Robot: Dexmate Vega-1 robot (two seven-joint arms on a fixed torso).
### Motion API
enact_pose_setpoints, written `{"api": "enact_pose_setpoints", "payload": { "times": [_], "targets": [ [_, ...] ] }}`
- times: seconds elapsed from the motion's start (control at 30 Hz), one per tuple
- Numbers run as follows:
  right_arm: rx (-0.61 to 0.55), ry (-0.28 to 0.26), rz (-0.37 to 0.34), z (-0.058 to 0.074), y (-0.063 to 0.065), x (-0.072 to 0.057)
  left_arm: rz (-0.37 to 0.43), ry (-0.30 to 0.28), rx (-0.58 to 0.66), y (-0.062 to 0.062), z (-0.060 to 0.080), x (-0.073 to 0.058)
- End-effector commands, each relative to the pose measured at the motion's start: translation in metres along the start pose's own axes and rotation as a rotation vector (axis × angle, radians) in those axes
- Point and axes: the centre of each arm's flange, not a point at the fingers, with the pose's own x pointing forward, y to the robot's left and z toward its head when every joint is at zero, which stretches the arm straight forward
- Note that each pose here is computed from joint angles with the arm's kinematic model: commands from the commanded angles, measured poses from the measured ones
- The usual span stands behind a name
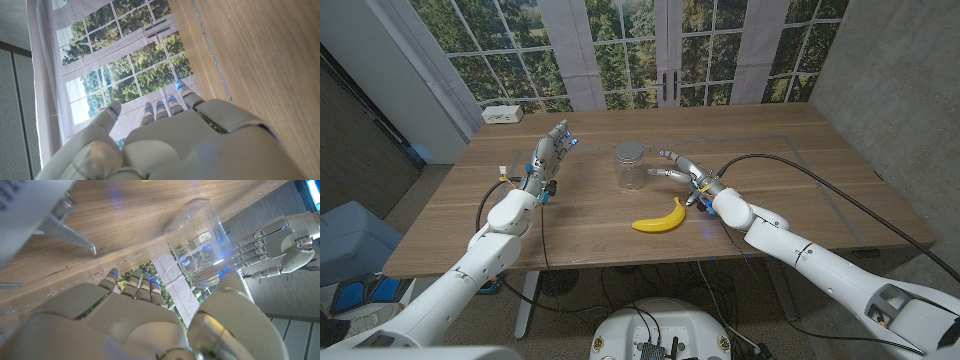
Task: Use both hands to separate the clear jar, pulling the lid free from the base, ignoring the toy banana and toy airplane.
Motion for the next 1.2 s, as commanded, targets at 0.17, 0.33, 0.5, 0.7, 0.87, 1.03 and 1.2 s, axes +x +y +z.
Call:
{"api": "enact_pose_setpoints", "payload": {
  "times": [0.17, 0.33, 0.5, 0.7, 0.87, 1.03, 1.2],
  "targets": [
    [-0.061, -0.017, 0.004, 0.005, 0.015, 0.014, -0.001, -0.004, -0.003, 0.002, 0.0, -0.001],
    [-0.064, -0.003, 0.014, 0.003, 0.019, 0.021, -0.001, -0.001, -0.005, 0.003, 0.0, -0.002],
    [-0.065, 0.005, 0.027, 0.001, 0.022, 0.028, 0.002, 0.0, -0.003, 0.004, 0.0, -0.003],
    [-0.061, 0.002, 0.034, 0.001, 0.025, 0.034, 0.004, 0.0, -0.003, 0.004, 0.001, -0.003],
    [-0.051, -0.014, 0.033, 0.003, 0.026, 0.038, 0.006, 0.002, -0.006, 0.005, 0.0, -0.002],
    [-0.051, -0.03, 0.046, 0.007, 0.028, 0.041, 0.003, 0.004, -0.007, 0.005, 0.0, -0.001],
    [-0.025, -0.052, 0.066, 0.011, 0.03, 0.044, 0.002, 0.006, -0.007, 0.005, -0.001, 0.001]
  ]
}}
